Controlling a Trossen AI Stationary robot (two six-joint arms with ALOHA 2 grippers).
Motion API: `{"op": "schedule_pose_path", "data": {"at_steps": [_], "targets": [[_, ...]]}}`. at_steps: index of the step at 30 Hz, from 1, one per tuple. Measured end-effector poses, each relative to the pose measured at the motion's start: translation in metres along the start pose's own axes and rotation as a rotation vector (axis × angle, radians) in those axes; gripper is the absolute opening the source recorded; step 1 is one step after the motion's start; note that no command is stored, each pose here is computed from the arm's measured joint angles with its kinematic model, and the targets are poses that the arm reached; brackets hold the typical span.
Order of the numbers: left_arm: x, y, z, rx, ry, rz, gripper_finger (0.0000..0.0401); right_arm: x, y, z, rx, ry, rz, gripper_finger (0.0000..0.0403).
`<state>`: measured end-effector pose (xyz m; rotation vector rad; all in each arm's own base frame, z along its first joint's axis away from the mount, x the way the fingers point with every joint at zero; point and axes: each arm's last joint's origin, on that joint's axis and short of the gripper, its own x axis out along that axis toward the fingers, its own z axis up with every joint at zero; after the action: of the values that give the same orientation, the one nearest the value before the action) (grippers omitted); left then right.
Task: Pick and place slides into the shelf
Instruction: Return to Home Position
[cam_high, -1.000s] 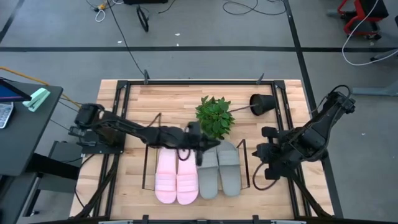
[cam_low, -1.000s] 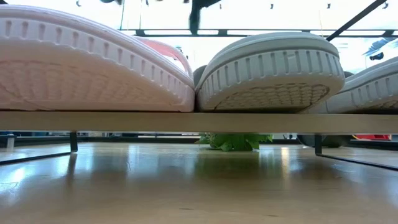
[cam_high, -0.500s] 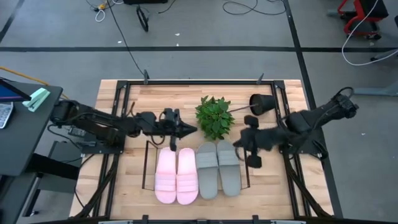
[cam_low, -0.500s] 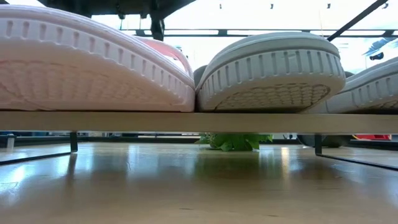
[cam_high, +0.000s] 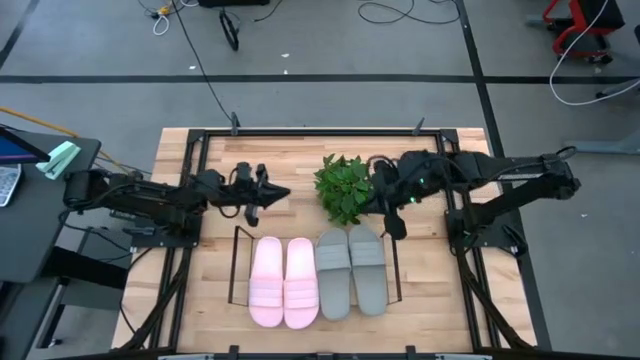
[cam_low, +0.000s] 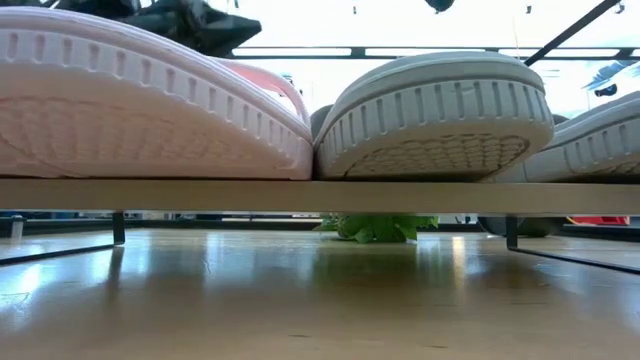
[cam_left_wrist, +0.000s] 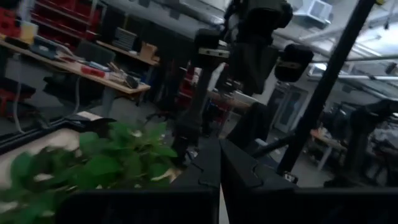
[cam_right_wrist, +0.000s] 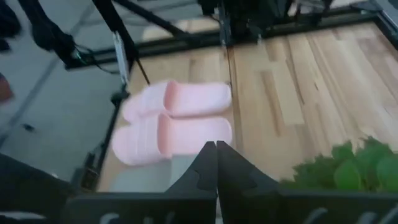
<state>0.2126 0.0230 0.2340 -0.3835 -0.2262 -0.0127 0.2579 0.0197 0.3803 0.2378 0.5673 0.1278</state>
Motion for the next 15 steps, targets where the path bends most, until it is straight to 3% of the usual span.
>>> {"op": "schedule_pose_path", "data": {"at_steps": [7, 15], "targets": [[-0.022, 0.008, -0.015, -0.049, -0.002, 0.018, 0.0004, -0.003, -0.017, 0.004, 0.034, -0.014, 0.0, 0.0], [-0.06, 0.009, -0.024, -0.095, -0.191, -0.024, 0.0004, -0.003, -0.02, 0.005, 0.051, -0.013, -0.008, 0.0]]}}
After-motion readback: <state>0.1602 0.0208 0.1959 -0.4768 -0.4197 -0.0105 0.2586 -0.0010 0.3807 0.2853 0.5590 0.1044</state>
